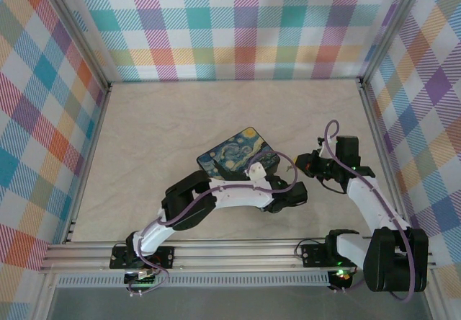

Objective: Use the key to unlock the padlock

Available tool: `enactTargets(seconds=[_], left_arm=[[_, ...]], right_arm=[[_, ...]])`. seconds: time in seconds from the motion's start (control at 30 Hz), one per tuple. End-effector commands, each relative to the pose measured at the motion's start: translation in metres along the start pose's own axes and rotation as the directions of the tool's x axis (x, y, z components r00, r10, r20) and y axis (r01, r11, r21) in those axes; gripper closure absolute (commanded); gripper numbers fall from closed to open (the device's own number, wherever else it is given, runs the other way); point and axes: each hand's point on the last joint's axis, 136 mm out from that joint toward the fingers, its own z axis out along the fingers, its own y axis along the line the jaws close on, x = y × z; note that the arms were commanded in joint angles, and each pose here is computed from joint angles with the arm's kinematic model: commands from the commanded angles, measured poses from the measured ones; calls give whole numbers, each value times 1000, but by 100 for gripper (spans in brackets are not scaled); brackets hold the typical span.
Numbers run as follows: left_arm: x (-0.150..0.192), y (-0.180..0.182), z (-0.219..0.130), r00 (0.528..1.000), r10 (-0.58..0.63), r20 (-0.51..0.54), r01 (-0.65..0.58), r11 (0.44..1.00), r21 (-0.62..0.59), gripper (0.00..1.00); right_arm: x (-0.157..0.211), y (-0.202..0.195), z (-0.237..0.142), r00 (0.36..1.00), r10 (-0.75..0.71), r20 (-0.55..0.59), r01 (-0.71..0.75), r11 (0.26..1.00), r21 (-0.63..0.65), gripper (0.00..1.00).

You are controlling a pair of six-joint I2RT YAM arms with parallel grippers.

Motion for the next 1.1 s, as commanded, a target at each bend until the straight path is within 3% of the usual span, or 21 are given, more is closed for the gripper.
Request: enactTargets(seconds=[0.0,0.2,0.4,0.5,0.7,0.83,1.07], left_arm=[[-6,9,8,998,-10,63,14,998,-60,51],[-8,12,19,998,-21,66,27,995,-95,59],[-16,19,25,998,1,67,7,992,-129,74],[-26,22,19,998,34,57,-27,992,-122,79],[-54,39,-9,975,221,-1,-220,970,-104,88],[-67,52,-28,934,333,-127,-342,938,-60,90],[-95,87,-58,834,426,-352,-456,890,-2,92]], right_arm=[[-4,9,-4,999,-40,-4,40,999,-29,100],[-6,8,-3,999,-44,-15,44,998,-34,100],[-5,3,0,998,-47,-30,46,999,-29,100],[-5,3,0,998,-59,-37,58,998,-23,100],[-9,11,-2,997,-64,-34,62,997,-39,100],[-10,17,-4,997,-68,-37,66,996,-54,100],[-4,22,-6,997,-61,-51,57,996,-72,100]])
